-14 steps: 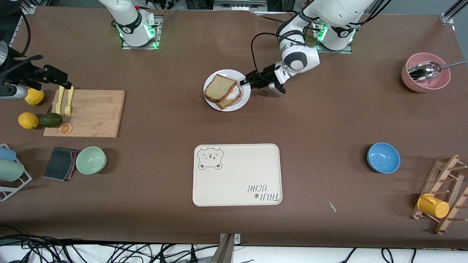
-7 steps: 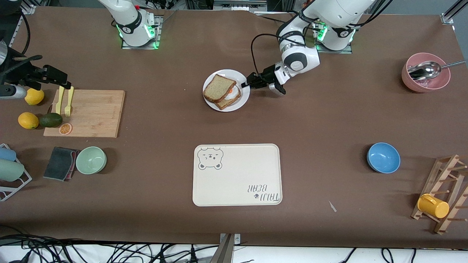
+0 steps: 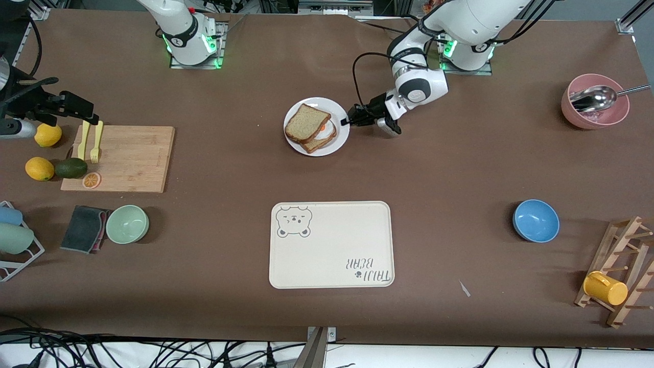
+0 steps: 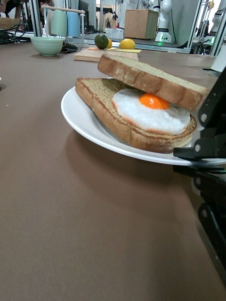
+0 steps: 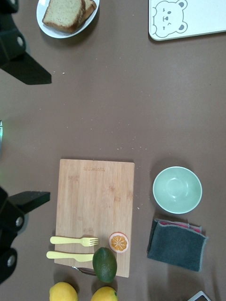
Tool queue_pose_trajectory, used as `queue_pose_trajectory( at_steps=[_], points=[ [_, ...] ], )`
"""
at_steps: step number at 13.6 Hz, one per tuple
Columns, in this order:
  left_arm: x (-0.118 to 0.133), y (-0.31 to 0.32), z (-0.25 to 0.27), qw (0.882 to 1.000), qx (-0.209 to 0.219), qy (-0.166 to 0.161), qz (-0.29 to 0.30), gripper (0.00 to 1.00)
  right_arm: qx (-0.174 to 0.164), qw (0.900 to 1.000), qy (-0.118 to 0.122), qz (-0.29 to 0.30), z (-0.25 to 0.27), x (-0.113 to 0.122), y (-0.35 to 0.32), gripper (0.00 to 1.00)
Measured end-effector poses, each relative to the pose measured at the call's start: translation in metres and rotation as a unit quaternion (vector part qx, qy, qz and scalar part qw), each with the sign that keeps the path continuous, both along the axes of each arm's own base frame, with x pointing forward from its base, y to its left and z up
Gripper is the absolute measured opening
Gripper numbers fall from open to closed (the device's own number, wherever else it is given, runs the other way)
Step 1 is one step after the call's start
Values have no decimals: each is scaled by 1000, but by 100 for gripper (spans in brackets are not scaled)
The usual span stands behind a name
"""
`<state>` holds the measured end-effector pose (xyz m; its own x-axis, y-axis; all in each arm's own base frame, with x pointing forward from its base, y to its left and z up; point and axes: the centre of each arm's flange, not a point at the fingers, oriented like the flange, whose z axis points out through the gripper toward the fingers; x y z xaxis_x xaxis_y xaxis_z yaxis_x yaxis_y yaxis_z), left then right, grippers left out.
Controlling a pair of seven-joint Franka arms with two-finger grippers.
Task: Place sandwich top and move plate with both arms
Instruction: 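Close the left gripper on the plate rim, then drag the plate with the left gripper onto the white bear tray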
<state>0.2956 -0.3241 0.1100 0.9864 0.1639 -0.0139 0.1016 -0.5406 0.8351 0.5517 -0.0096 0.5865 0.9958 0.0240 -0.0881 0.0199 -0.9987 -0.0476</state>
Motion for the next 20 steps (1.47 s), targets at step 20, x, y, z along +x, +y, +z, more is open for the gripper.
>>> queue_pose_trajectory(
  at_steps=[20],
  points=[
    [43, 12, 10, 998, -11, -21, 51, 4, 0, 1000, 1, -1, -1, 0, -1, 100]
  ],
)
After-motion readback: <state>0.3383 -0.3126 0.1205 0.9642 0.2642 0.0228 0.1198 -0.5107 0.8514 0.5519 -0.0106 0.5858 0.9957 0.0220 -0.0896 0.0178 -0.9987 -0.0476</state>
